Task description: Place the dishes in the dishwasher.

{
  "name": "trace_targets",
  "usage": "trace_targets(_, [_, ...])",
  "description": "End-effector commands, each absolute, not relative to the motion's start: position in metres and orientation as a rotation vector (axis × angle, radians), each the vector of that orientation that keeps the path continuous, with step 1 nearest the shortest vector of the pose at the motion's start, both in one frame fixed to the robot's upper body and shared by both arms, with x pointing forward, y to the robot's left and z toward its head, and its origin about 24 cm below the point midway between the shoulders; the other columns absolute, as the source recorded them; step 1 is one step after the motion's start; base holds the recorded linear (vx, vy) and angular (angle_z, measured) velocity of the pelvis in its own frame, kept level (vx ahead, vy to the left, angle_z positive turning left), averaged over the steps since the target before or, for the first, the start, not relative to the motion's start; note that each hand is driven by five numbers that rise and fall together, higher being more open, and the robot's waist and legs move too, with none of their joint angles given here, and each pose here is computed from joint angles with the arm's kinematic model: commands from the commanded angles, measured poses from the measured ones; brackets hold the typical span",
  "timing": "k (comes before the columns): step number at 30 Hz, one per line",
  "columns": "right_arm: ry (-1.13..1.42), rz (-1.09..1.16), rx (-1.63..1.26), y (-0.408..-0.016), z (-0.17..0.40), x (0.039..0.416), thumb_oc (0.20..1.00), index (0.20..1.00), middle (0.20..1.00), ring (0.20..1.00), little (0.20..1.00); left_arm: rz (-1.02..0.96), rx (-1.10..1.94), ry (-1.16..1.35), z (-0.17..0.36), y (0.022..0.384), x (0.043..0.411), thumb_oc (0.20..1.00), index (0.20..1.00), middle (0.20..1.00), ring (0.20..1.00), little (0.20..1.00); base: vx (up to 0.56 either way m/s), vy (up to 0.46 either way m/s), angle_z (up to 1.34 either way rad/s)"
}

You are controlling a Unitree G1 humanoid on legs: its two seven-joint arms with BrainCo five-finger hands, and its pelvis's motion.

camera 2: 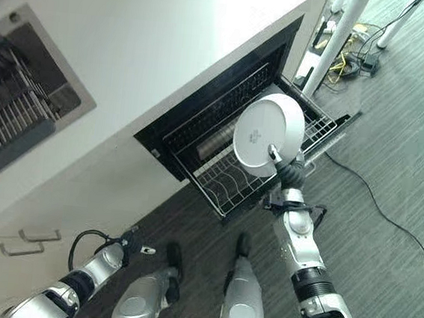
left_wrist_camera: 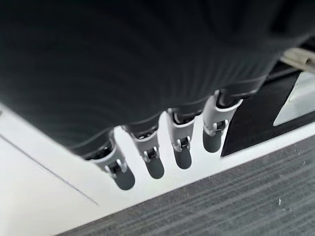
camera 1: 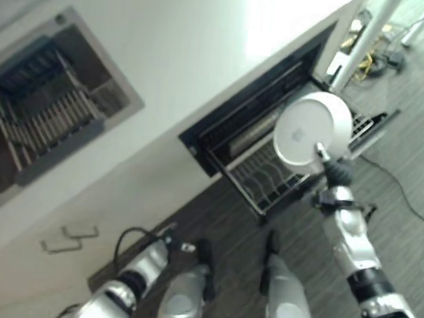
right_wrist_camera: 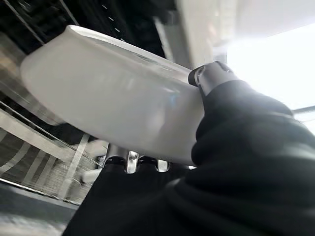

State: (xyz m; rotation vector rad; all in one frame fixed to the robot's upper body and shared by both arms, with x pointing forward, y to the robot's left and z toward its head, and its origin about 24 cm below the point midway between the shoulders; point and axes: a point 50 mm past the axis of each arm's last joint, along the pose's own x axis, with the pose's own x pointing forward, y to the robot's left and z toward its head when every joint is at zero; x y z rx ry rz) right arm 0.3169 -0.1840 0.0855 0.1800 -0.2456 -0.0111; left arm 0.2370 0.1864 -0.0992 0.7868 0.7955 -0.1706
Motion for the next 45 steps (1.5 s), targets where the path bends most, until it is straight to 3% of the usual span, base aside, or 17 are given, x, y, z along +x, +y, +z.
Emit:
trace_targets(1, [-0.373, -0.012, 0.278, -0.181, 0.114, 0.321, 0.200, 0.200, 0.200, 0.200, 0.200, -0.167, 0.807, 0.865, -0.109, 0.194, 0.223, 1.000, 1.000, 1.000, 1.000, 1.000, -0.08, 0.052, 0.03])
trace_targets(11, [-0.245, -0.101, 0.055, -0.185, 0.117, 0.346, 0.200, 0.200, 0.200, 0.200, 0.200, -0.289, 0.998, 0.845, -0.102, 0.196, 0.234, 1.000, 1.000, 1.000, 1.000, 1.000, -0.04, 0.050, 0.10])
trace_targets(14, [-0.219, -0.220, -0.257, -0.196, 0.132, 0.362, 0.200, 0.200, 0.200, 0.200, 0.200, -0.270, 1.020, 0.835, -0.095, 0.201, 0.244, 1.000, 1.000, 1.000, 1.000, 1.000, -0.10, -0.008, 0.09])
trace_targets(18, [-0.236, -0.260, -0.463, -0.206, 0.162, 0.378, 0.200, 0.200, 0.200, 0.200, 0.200, -0.328, 1.147, 0.765, -0.087, 0.203, 0.253, 1.000, 1.000, 1.000, 1.000, 1.000, -0.06, -0.058, 0.16])
trace_targets(25, [-0.105, -0.203, -0.781, -0.215, 0.192, 0.393, 0.200, 0.200, 0.200, 0.200, 0.200, -0.177, 1.275, 0.624, -0.062, 0.237, 0.267, 1.000, 1.000, 1.000, 1.000, 1.000, -0.01, -0.102, 0.10])
trace_targets(26, [-0.040, -0.182, -0.839, -0.217, 0.189, 0.395, 0.200, 0.200, 0.200, 0.200, 0.200, -0.170, 1.255, 0.509, -0.053, 0.236, 0.274, 1.000, 1.000, 1.000, 1.000, 1.000, 0.01, -0.074, 0.22])
trace_targets(32, [0.129, -0.246, -1.016, -0.236, 0.182, 0.403, 0.200, 0.200, 0.200, 0.200, 0.200, -0.177, 1.272, 0.393, -0.032, 0.241, 0.286, 1.000, 1.000, 1.000, 1.000, 1.000, 0.02, -0.029, 0.17])
trace_targets(36, [0.057, -0.324, -1.090, -0.231, 0.200, 0.410, 0.200, 0.200, 0.200, 0.200, 0.200, -0.274, 1.340, 0.317, -0.025, 0.229, 0.296, 1.000, 1.000, 1.000, 1.000, 1.000, -0.03, 0.032, 0.12])
trace_targets(45, [-0.155, -0.574, -1.176, -0.211, 0.226, 0.413, 0.200, 0.200, 0.200, 0.200, 0.200, -0.192, 1.164, 0.207, -0.026, 0.196, 0.302, 1.000, 1.000, 1.000, 1.000, 1.000, -0.06, 0.095, 0.10])
